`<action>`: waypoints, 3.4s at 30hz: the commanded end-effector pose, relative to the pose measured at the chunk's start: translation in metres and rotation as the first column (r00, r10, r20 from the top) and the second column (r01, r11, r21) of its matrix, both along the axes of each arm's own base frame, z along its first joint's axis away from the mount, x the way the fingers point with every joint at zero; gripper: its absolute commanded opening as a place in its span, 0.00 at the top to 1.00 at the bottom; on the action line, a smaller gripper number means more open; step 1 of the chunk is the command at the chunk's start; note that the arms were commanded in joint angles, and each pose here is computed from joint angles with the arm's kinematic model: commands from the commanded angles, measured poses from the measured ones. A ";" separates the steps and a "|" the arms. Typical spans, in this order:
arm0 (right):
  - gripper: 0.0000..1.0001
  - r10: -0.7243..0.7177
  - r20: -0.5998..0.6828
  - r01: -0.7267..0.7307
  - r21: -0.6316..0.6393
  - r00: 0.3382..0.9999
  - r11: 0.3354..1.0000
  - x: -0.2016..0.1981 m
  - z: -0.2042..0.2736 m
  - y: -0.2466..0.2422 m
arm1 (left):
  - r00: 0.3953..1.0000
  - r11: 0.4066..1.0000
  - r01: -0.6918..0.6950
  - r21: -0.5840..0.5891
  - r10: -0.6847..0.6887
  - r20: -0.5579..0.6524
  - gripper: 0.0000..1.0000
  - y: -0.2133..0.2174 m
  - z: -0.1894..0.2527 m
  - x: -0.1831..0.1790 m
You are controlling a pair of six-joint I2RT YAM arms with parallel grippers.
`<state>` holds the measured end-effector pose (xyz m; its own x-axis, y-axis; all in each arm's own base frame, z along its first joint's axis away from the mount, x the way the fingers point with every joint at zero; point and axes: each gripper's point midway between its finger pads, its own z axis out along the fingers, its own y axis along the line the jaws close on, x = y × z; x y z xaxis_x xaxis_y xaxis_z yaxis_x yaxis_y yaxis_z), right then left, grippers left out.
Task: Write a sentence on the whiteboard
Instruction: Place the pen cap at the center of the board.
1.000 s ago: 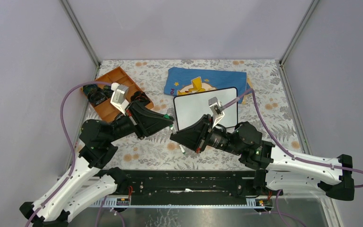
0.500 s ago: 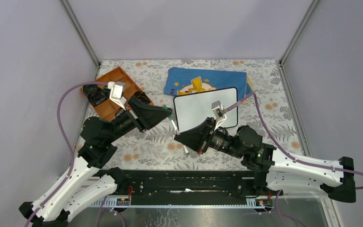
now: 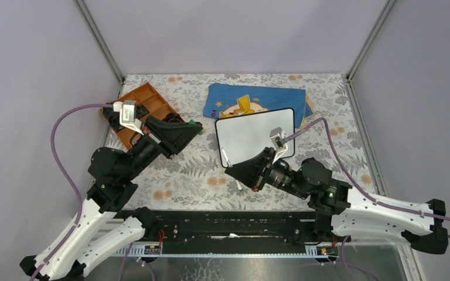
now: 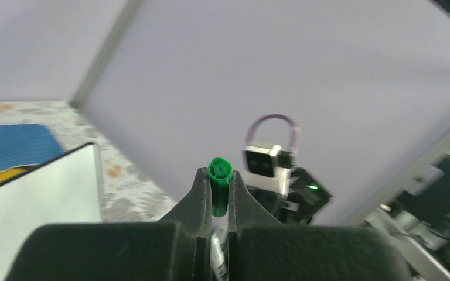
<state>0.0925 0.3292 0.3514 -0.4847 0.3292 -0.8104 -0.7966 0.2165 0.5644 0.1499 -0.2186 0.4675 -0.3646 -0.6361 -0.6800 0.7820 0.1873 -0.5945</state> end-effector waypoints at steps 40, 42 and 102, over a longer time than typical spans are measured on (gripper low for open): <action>1.00 -0.421 0.198 0.464 -0.441 0.885 0.768 0.066 -0.096 -0.092 | 0.430 0.416 0.213 0.884 0.773 -0.467 1.00 0.063 -0.447 0.117; 1.00 -0.419 0.213 0.469 -0.432 0.883 0.770 0.067 -0.093 -0.090 | 0.422 0.421 0.220 0.880 0.772 -0.475 1.00 0.063 -0.451 0.115; 1.00 -0.399 0.109 0.405 -0.429 0.911 0.807 0.054 -0.105 -0.091 | 0.433 0.452 0.143 0.880 0.771 -0.466 0.58 0.064 -0.432 0.108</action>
